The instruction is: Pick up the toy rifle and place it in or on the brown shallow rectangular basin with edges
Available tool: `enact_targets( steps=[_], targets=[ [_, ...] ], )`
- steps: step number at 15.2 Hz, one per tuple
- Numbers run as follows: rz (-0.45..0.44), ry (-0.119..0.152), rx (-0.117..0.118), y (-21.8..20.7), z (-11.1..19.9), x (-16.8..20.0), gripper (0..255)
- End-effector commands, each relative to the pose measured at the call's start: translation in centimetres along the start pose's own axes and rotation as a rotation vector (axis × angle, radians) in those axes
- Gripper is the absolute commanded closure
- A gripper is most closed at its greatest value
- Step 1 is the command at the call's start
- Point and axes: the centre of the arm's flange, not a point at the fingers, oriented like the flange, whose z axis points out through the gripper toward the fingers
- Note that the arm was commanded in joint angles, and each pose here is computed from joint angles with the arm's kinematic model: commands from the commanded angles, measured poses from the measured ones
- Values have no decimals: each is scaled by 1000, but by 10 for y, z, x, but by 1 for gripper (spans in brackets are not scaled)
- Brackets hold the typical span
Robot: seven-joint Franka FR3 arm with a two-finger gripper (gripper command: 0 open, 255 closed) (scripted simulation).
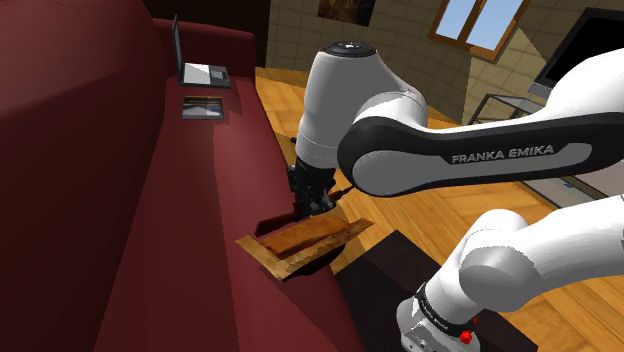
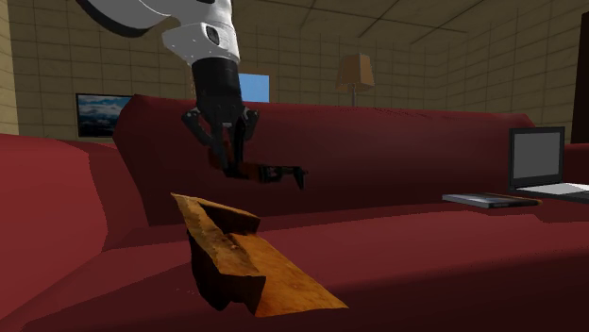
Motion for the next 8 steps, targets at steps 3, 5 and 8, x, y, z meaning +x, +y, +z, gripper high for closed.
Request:
enact_targets(
  steps=[3,5,8],
  targets=[
    [0,0,1,3,21,-2,255],
    [0,0,1,5,34,-4,255],
    [0,0,1,5,34,-4,255]
  ],
)
